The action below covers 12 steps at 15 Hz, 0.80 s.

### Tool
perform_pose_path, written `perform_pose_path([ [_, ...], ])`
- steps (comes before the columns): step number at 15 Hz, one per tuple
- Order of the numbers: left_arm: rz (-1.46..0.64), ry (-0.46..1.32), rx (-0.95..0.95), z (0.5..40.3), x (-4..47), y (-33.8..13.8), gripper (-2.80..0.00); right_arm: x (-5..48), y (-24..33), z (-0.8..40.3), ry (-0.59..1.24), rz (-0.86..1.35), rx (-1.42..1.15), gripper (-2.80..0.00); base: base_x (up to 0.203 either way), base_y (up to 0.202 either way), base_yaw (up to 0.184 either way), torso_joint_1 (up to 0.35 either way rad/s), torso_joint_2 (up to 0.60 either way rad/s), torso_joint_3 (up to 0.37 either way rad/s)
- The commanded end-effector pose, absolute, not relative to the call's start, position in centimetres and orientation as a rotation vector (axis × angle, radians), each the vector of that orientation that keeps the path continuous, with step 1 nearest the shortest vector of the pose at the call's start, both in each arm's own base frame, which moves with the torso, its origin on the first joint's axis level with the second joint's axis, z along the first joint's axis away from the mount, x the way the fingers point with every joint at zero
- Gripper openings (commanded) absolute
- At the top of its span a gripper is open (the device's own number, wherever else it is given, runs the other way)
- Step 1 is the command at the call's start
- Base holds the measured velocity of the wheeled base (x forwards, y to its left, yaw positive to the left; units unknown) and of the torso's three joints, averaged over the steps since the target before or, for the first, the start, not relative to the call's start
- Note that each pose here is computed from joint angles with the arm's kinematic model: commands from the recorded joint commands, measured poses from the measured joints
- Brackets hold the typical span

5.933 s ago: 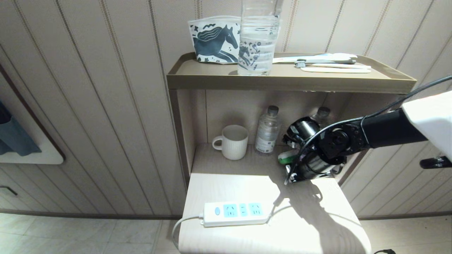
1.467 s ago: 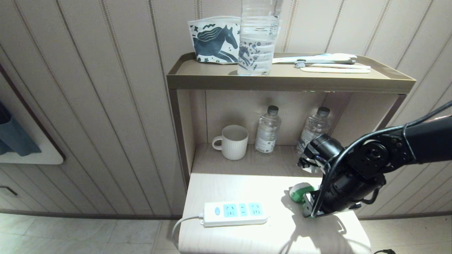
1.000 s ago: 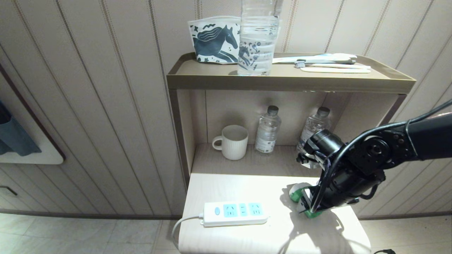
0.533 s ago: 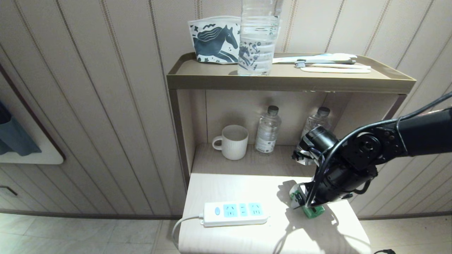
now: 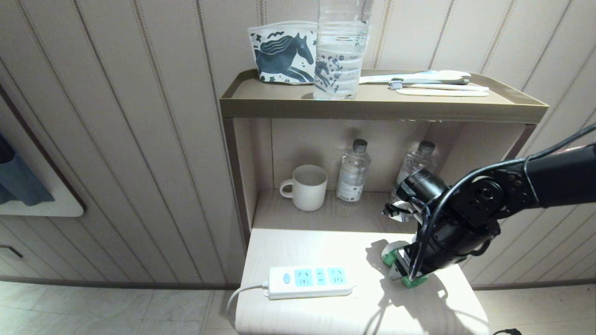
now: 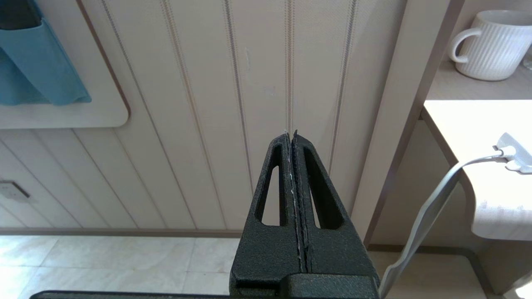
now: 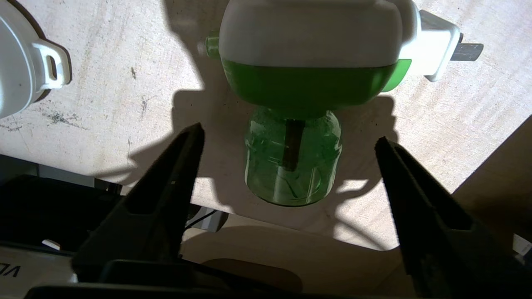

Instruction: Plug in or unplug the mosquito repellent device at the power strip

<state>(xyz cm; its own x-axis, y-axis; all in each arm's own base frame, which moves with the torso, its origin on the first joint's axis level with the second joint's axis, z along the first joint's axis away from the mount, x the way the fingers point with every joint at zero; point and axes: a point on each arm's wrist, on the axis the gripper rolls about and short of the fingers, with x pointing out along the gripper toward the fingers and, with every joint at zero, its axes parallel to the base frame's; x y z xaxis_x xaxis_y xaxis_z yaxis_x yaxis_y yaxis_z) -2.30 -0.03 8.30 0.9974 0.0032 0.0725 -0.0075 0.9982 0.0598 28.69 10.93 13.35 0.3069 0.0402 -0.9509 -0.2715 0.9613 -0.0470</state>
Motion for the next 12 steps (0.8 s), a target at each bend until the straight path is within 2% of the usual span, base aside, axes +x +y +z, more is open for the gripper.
perform_pose_path([
  [1,0.005,-0.073,0.060,8.3,-2.3,0.0,-2.80,28.5,10.9,13.5,1.245,0.208,-0.214,-2.80,0.000,0.000,0.000,0.000,0.00,0.000],
  [12,0.005,-0.074,0.062,8.3,-2.3,0.0,-2.80,28.0,11.0,12.2,1.288,0.228,-0.252,-2.80,0.000,0.000,0.000,0.000,0.00,0.000],
])
